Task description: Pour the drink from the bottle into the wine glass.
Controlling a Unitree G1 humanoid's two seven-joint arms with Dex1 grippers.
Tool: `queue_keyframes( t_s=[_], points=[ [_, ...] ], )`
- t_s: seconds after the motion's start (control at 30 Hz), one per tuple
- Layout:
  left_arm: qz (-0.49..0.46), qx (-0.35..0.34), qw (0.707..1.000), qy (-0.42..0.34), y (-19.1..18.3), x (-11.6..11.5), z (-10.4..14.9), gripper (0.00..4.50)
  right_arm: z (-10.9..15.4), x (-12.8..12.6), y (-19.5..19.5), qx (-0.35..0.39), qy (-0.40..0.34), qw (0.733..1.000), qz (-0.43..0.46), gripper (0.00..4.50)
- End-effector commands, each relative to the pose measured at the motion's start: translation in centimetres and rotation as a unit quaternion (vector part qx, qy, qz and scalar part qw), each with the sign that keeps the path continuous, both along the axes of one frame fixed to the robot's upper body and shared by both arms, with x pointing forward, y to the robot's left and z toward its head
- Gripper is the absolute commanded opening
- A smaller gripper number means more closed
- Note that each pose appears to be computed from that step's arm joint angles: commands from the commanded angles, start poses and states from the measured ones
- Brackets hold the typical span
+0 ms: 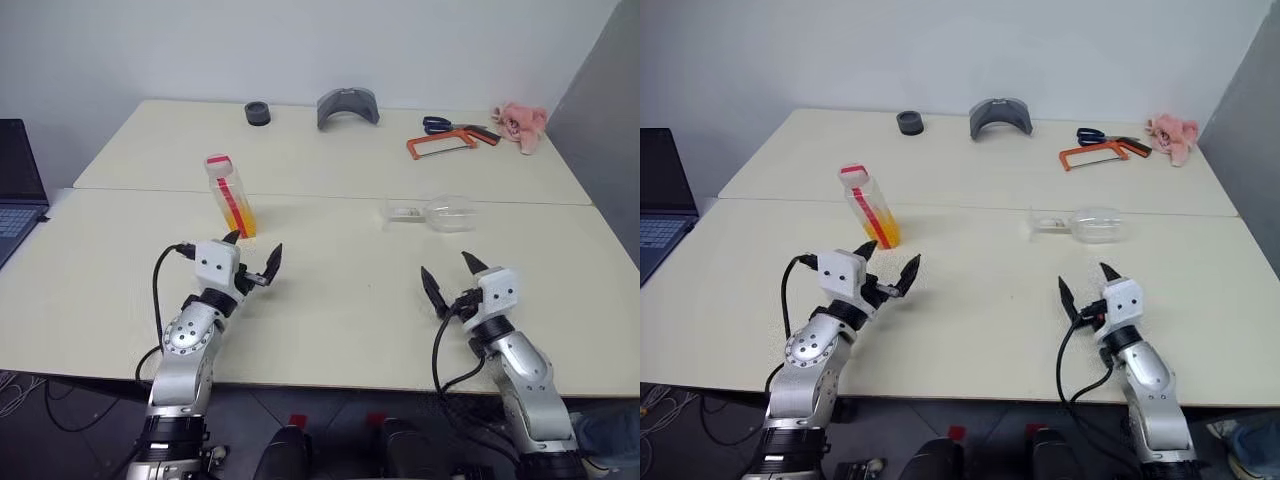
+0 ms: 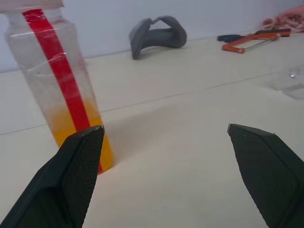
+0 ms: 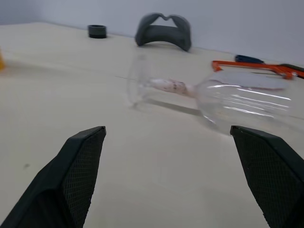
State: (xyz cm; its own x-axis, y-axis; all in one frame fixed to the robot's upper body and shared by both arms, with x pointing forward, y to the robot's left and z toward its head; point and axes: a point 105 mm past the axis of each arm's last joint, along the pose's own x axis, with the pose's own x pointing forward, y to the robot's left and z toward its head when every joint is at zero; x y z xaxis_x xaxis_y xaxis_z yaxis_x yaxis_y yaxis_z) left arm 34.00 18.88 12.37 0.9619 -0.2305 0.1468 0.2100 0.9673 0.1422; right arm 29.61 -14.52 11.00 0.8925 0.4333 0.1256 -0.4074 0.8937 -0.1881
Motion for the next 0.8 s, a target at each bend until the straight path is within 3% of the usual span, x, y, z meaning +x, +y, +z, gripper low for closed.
queue_keyframes(
  t_s=[0.03, 0.23, 0.5, 0.8],
  points=[
    [0.041, -0.022, 0.999, -0.005, 1.0, 0.2, 0.6, 4.46, 1.9, -1.3, 2.1, -0.003, -0.01, 0.996, 0.083, 4.5],
    [0.081, -0.01, 0.997, -0.005, 1.5, 0.6, 0.5, 4.46, 3.6, -1.9, 3.3, -0.013, 0.008, 0.988, 0.155, 4.5],
    [0.113, -0.009, 0.993, -0.007, 1.6, 1.5, 0.7, 4.46, 4.5, -1.6, 3.9, -0.024, 0.016, 0.983, 0.183, 4.5],
    [0.146, -0.013, 0.989, -0.019, 1.7, 2.5, 1.7, 4.46, 4.6, -4.1, 6.2, -0.04, 0.057, 0.956, 0.284, 4.5]
  ],
)
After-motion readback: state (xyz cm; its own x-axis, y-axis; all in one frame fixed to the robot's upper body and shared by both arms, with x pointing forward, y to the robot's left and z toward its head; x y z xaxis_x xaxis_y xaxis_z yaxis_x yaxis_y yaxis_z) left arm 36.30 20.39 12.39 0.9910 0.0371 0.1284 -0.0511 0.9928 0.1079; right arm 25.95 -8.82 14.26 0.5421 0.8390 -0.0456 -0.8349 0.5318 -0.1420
